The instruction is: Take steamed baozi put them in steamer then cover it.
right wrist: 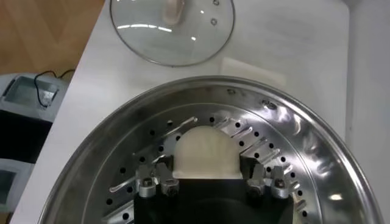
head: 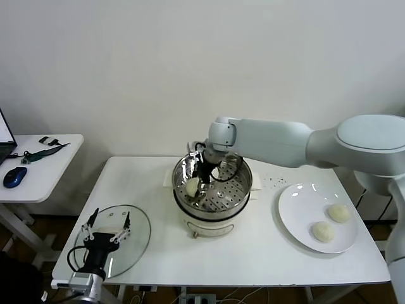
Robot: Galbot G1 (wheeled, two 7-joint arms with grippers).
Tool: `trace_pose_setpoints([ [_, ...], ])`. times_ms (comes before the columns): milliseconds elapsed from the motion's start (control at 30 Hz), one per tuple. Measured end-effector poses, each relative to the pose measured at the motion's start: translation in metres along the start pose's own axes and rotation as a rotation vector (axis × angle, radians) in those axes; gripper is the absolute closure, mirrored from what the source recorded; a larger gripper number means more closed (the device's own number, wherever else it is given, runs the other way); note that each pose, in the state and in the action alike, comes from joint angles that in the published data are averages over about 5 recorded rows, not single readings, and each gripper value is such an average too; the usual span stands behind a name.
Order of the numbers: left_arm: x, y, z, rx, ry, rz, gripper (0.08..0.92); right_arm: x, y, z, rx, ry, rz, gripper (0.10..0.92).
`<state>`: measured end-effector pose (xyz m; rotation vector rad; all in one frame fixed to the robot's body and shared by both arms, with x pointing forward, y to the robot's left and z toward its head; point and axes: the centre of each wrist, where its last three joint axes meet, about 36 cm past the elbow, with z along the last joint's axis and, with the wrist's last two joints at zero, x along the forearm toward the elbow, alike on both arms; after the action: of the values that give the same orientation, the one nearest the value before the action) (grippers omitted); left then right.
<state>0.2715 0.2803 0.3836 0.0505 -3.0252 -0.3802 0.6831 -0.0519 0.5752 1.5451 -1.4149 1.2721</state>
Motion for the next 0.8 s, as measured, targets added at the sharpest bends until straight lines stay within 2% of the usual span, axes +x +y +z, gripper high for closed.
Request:
trace_pose_setpoints([
  [133,-0.001,-0.001,0.001,-0.001,0.001,0.001,0.177,0.0,0.0,-0.001,-0.003,-0.005,0.002,0.205],
  [333,-0.002,-0.001,0.0,-0.002,0.002,0.0,0.177,0.016,-0.003,0.004,0.003,-0.003,0.009,0.2],
  [567,-0.002,-0.001,-0.001,-0.002,0.0,0.001,0.177,0.07,-0.006,0.034,-0.002,0.0,0.031,0.2],
  [800,-0.002,-0.001,-0.005,0.0,-0.013,-0.004,0.177,0.127,0.008,0.091,-0.031,0.006,0.058,0.2],
])
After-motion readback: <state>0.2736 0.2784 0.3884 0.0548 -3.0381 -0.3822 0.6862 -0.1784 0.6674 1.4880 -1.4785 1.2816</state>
